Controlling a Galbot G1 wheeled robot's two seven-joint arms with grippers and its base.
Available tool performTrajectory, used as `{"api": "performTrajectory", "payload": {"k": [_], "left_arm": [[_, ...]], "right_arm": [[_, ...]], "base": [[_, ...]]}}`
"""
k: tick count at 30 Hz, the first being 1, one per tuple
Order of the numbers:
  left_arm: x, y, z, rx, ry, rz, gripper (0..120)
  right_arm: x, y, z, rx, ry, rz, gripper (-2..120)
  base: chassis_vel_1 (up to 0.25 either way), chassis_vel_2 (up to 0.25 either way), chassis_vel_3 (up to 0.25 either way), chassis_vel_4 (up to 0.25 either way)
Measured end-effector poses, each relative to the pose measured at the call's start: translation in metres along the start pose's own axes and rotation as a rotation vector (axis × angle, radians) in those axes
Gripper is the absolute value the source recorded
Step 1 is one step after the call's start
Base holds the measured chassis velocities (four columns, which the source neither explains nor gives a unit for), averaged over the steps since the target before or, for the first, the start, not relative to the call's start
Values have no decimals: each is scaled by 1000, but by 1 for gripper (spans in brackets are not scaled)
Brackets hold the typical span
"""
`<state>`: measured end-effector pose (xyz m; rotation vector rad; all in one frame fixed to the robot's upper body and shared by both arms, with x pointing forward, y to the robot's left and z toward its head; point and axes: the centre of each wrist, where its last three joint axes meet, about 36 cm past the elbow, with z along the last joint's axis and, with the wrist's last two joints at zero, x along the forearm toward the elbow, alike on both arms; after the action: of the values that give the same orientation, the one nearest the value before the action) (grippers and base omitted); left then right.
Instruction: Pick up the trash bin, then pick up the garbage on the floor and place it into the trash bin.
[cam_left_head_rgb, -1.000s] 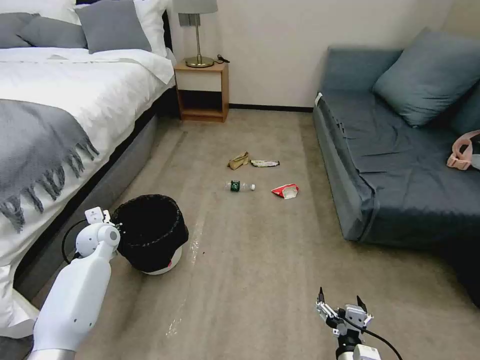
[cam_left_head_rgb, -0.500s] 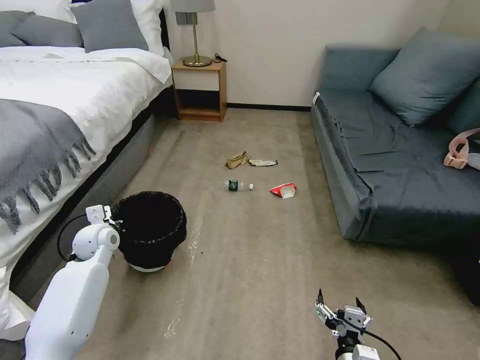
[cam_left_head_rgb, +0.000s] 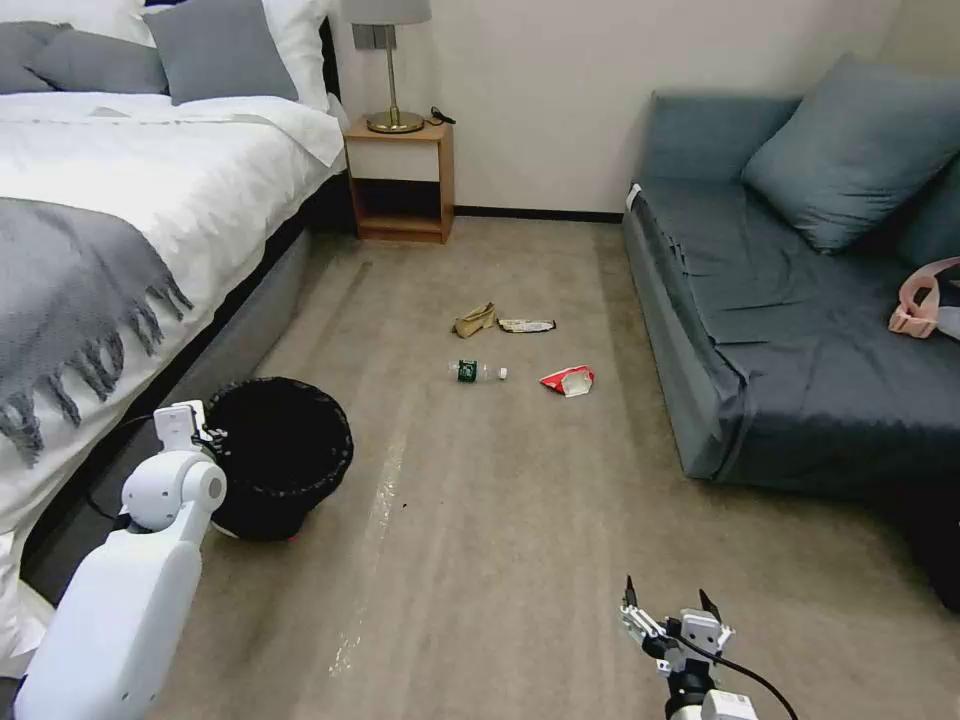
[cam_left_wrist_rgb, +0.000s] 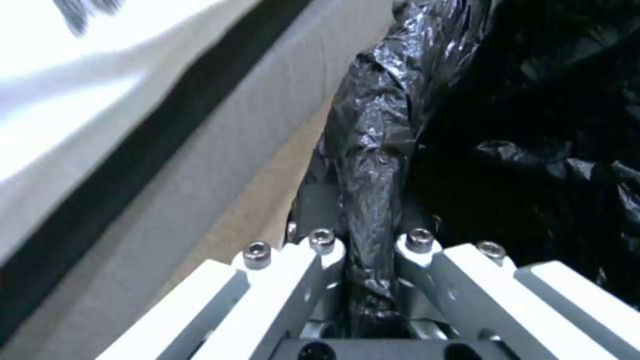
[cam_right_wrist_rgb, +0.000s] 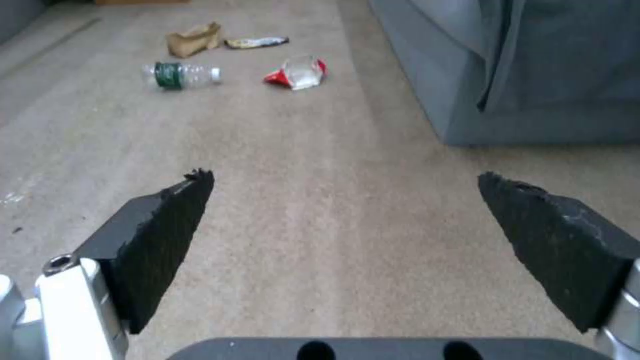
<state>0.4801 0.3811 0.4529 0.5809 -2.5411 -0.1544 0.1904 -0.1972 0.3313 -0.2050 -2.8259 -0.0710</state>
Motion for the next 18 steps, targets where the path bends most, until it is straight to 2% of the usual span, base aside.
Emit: {"api": "performTrajectory", "payload": {"k": [1, 3, 4, 7, 8, 11, 12, 15, 18], "left_arm": [[4, 1, -1, -5, -12, -1, 3], [25, 3, -6, -13, -60, 12, 3], [25, 3, -6, -13, -60, 12, 3], [59, 9, -12, -31, -128, 30, 3], [59, 9, -12, -31, -128, 30, 3], [80, 17, -9, -60, -174, 5, 3], [80, 17, -9, -60, -174, 5, 3], [99, 22, -1, -85, -201, -22, 3], [107, 22, 3, -100, -213, -40, 3]], "right_arm": [[0, 0, 0, -1, -4, 0, 100], [0, 0, 3, -5, 0, 10, 100], [0, 0, 3, -5, 0, 10, 100], [0, 0, 5, -11, 13, 23, 100], [0, 0, 5, -11, 13, 23, 100], [-1, 0, 6, -10, 17, 35, 100], [-1, 0, 6, -10, 17, 35, 100], [-1, 0, 8, -9, 27, 51, 100], [0, 2, 11, -10, 35, 55, 100]], "base": [[0, 0, 0, 0], [0, 0, 0, 0], [0, 0, 0, 0], [0, 0, 0, 0], [0, 0, 0, 0], [0, 0, 0, 0], [0, 0, 0, 0], [0, 0, 0, 0], [0, 0, 0, 0]]}}
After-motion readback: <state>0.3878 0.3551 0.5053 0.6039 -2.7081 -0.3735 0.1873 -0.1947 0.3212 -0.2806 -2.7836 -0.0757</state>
